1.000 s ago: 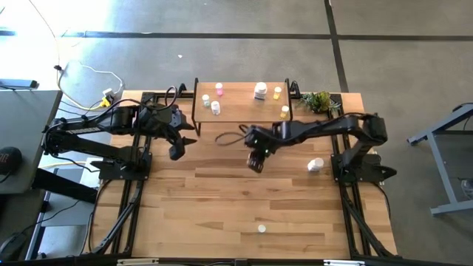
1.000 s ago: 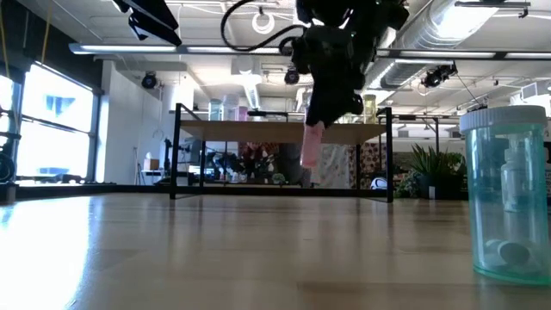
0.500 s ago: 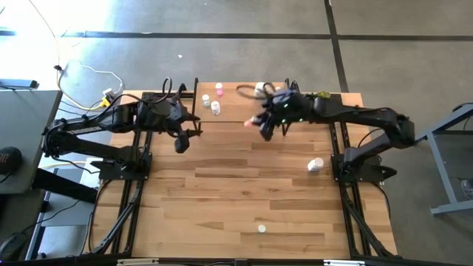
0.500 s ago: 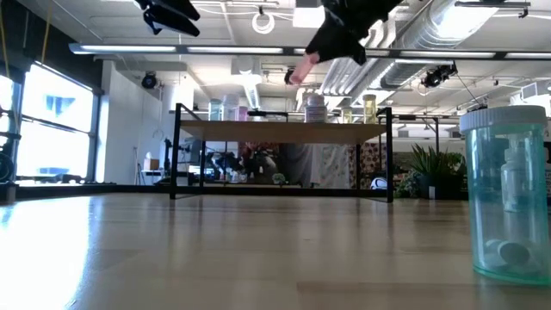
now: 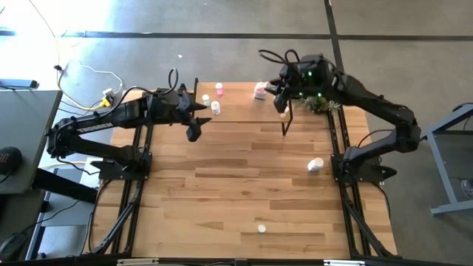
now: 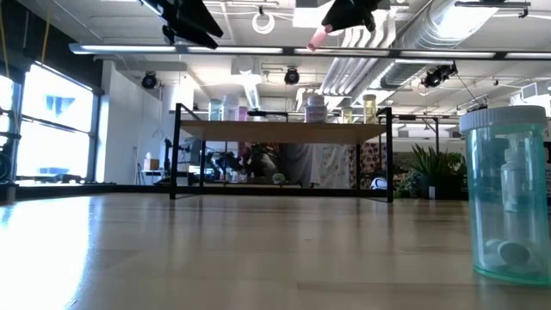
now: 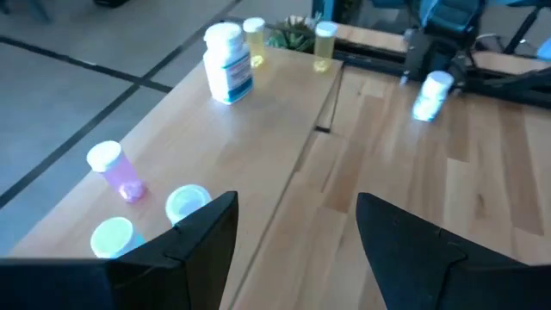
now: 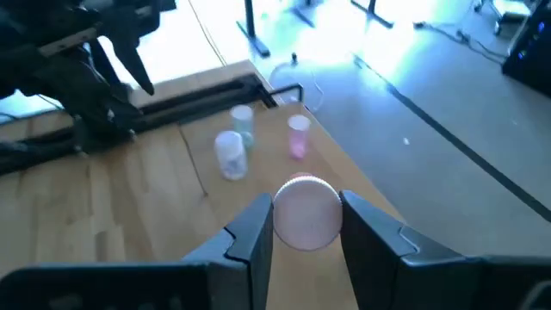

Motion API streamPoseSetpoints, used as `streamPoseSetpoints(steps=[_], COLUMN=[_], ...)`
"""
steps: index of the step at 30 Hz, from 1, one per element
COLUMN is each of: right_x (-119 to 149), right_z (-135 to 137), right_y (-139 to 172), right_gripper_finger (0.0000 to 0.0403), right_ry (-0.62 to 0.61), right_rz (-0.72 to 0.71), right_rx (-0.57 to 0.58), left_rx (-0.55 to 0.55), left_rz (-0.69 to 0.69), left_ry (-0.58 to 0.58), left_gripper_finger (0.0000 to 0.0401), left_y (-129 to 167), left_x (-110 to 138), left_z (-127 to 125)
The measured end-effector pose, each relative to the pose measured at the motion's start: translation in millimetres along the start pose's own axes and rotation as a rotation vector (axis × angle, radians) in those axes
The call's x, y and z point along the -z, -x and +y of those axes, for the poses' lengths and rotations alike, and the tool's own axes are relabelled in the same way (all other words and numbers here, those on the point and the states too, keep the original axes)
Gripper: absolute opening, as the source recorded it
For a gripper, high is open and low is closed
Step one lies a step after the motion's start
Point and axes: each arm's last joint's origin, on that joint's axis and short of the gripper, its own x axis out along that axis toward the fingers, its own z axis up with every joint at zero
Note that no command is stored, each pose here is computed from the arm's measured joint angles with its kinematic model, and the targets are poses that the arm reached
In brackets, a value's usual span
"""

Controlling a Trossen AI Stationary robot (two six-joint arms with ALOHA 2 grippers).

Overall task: Pick and place medicine bottles onto shelf by color
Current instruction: Put the pink pill bottle on the shelf

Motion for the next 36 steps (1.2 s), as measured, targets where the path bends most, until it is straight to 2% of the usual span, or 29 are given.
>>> streamPoseSetpoints(steps=[5,15,28,36], right_x=[-7,13,34,37], right_z=[-12,-14,-8,-9], right_y=[-6,-48,-91,-97], right_gripper_finger=[0.0103,0.0103,0.0103,0.0103], right_ry=[0.023,0.066,0.176,0.195], right_rz=[0.166,0.499,0.633,0.648], right_rx=[0.030,-0.014,-0.087,-0.095], left_rx=[-0.018,-0.027,-0.031,-0.032], left_rz=[0.040,0.095,0.100,0.099], left_ry=[0.003,-0.001,0.007,0.033], left_gripper_finger=[0.0225,0.0225,0.0225,0.0225], left_y=[-13,-29,-31,-31], left_x=[2,7,7,7], left_z=[3,2,2,2])
